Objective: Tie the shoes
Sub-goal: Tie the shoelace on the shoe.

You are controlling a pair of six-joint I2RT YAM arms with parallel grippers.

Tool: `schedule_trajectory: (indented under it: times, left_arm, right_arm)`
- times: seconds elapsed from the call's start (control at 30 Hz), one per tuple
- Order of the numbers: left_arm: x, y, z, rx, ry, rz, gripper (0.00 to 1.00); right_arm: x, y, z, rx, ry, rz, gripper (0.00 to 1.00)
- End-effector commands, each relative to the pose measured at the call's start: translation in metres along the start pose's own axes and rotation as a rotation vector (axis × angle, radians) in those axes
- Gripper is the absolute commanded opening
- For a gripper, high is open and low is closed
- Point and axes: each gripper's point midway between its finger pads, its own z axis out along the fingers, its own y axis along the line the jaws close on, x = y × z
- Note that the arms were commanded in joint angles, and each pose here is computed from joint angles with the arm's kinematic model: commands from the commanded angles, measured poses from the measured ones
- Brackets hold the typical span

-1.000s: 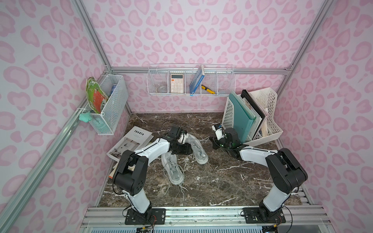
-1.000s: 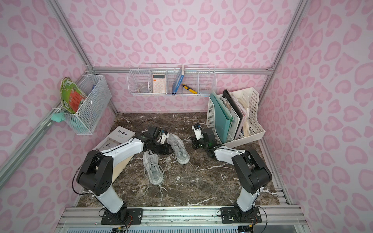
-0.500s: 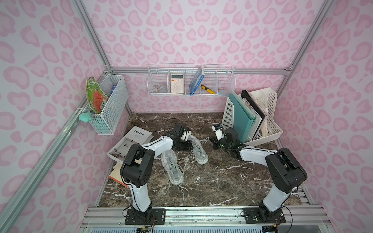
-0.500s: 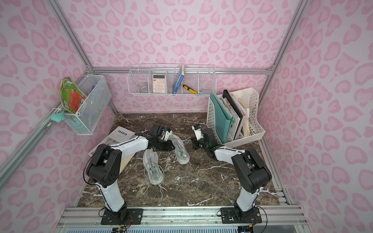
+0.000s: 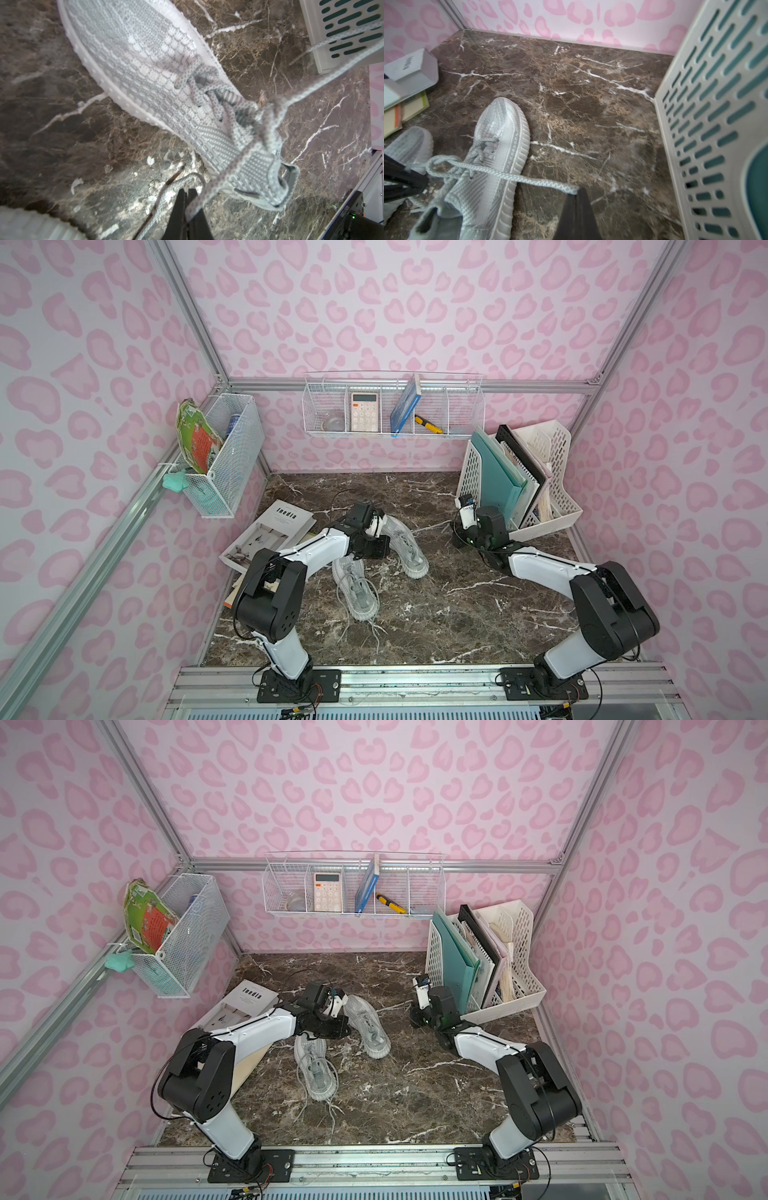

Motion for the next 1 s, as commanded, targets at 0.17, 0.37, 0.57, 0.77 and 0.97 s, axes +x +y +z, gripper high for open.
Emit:
schedule_trajectory:
  times: [0.17,0.37,0.57,0.77,0.97]
  left_arm:
    - [0.012,0.02,0.006,-0.069,0.079,-0.059,0.0]
    - [0.02,0.04,0.013,-0.07,0.122,-0.148,0.0]
    - [0.013,0.031,0.012,-0.016,0.111,-0.136,0.0]
    - [-0.02,-0.001,-0.008,0.105,0.026,-0.089,0.0]
    - [-0.043,-0.016,-0.025,0.134,-0.028,-0.035,0.0]
  right_arm:
    - [0.037,-0.044,-0.022,0.216,0.055,0.089,0.0]
    - [0.049,-0.057,-0.024,0.247,0.072,0.134,0.0]
    - [0.054,-0.054,-0.027,0.222,0.08,0.145,0.0]
    - [0.06,-0.017,-0.023,0.133,0.122,0.056,0.0]
    - [0.067,0.016,-0.029,-0.001,0.15,-0.025,0.22]
